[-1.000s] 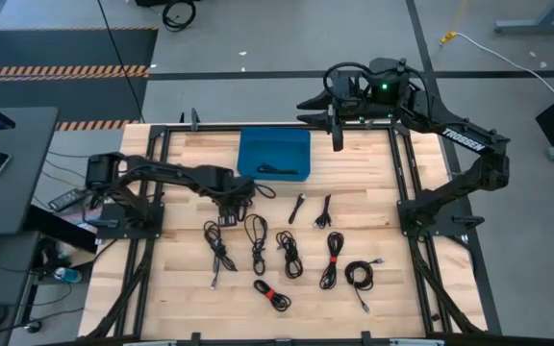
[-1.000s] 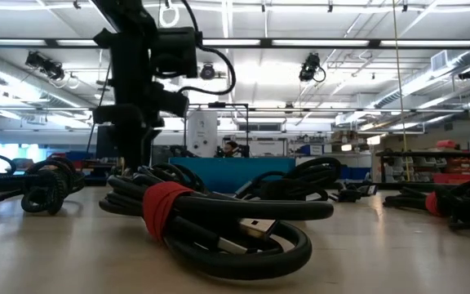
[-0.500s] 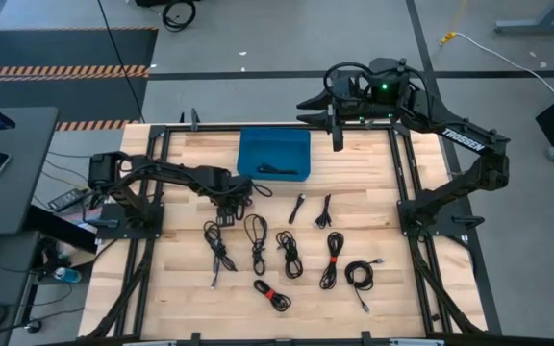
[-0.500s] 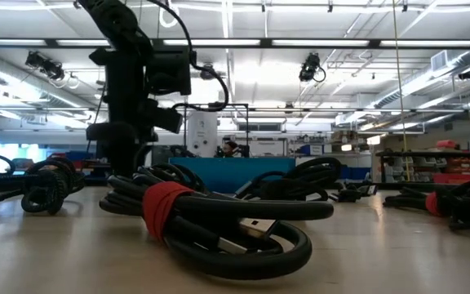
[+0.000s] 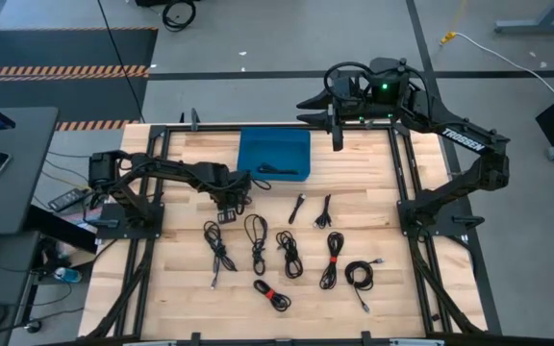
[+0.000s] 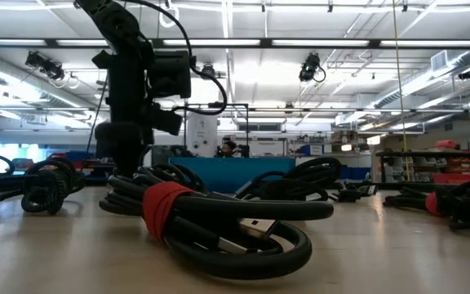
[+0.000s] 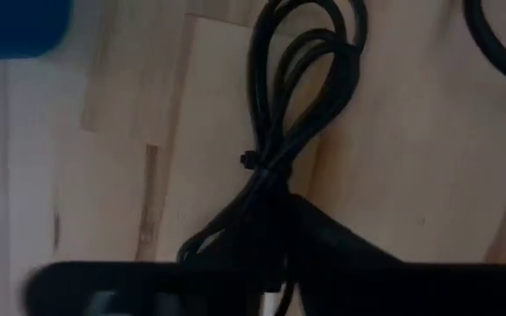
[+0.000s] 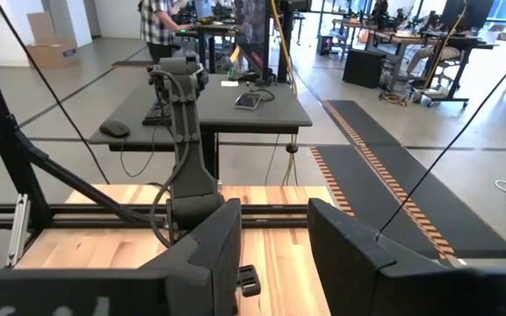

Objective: Pick and place USB-C Cables
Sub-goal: Put the black charger cable into the blue bin

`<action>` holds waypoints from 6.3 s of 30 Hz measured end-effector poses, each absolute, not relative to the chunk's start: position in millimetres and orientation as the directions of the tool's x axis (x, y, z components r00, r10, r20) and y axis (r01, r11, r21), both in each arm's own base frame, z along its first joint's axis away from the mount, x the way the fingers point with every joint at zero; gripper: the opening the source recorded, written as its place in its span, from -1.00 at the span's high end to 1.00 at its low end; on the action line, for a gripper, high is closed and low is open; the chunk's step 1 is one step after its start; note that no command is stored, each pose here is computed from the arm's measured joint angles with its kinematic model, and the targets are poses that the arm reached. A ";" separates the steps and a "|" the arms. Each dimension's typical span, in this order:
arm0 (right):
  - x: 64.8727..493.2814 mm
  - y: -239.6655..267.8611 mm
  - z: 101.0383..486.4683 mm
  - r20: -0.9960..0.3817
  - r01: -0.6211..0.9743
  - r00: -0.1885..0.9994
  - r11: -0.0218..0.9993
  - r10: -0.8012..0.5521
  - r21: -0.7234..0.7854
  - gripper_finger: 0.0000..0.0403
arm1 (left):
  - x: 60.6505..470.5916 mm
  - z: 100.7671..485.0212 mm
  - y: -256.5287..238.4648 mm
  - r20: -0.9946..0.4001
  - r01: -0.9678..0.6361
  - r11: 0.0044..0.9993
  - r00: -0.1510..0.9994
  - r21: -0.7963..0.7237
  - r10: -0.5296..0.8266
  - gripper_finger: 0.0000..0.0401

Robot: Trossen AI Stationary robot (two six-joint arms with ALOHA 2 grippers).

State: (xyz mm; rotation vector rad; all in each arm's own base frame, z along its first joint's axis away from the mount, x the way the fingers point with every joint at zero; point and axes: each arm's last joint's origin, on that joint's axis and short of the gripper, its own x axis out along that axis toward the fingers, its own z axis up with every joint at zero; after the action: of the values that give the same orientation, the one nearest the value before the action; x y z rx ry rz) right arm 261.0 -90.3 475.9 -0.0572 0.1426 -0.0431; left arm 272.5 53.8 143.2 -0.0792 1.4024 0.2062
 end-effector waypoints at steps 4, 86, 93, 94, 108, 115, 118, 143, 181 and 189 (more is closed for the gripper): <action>261.0 -90.3 475.9 -0.141 0.041 0.989 0.997 -0.049 -0.061 0.31 | 273.0 144.2 53.3 -0.983 -0.209 0.977 0.164 0.048 0.084 0.95; 261.7 -90.5 480.9 -0.091 0.043 0.995 0.998 -0.047 -0.047 0.31 | 241.0 131.6 48.7 -0.955 -0.410 0.911 0.252 0.040 0.155 0.58; 261.7 -90.6 480.9 -0.091 0.045 0.995 0.998 -0.049 -0.048 0.31 | 244.0 132.8 49.5 -0.946 -0.488 0.873 0.282 0.005 0.163 0.97; 261.7 -90.6 480.9 -0.091 0.045 0.995 0.998 -0.049 -0.047 0.31 | 245.1 133.1 49.6 -0.942 -0.490 0.872 0.294 -0.005 0.160 0.98; 261.7 -90.6 480.7 -0.093 0.044 0.995 0.998 -0.048 -0.047 0.31 | 280.0 235.0 38.9 -0.863 -0.315 0.947 0.493 -0.059 0.110 0.99; 261.7 -90.5 480.8 -0.092 0.044 0.995 0.998 -0.048 -0.049 0.31 | 295.5 309.7 54.5 -0.748 -0.253 0.958 0.607 0.136 0.267 1.00; 261.7 -90.5 480.8 -0.092 0.043 0.995 0.998 -0.048 -0.051 0.31 | 294.3 326.8 71.9 -0.712 -0.272 0.946 0.629 0.174 0.312 1.00; 230.2 -74.2 511.4 0.086 -0.053 0.994 0.992 0.063 -0.113 0.31 | 347.4 205.5 160.3 -0.881 -0.024 0.991 0.454 0.133 0.130 1.00; 231.1 -74.4 509.4 0.070 -0.058 0.996 0.995 0.063 -0.078 0.31 | 337.6 192.0 199.2 -0.874 -0.115 0.983 0.451 0.142 0.179 0.81; 231.1 -74.4 509.5 0.070 -0.058 0.996 0.995 0.063 -0.078 0.31 | 337.6 192.1 199.5 -0.874 -0.153 0.980 0.451 0.125 0.182 0.68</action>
State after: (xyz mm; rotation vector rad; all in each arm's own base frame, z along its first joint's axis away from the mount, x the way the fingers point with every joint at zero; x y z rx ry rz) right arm 231.1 -74.4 509.5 -0.0764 -0.0725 0.0609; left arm 337.6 199.5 192.1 0.0296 1.0832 0.2068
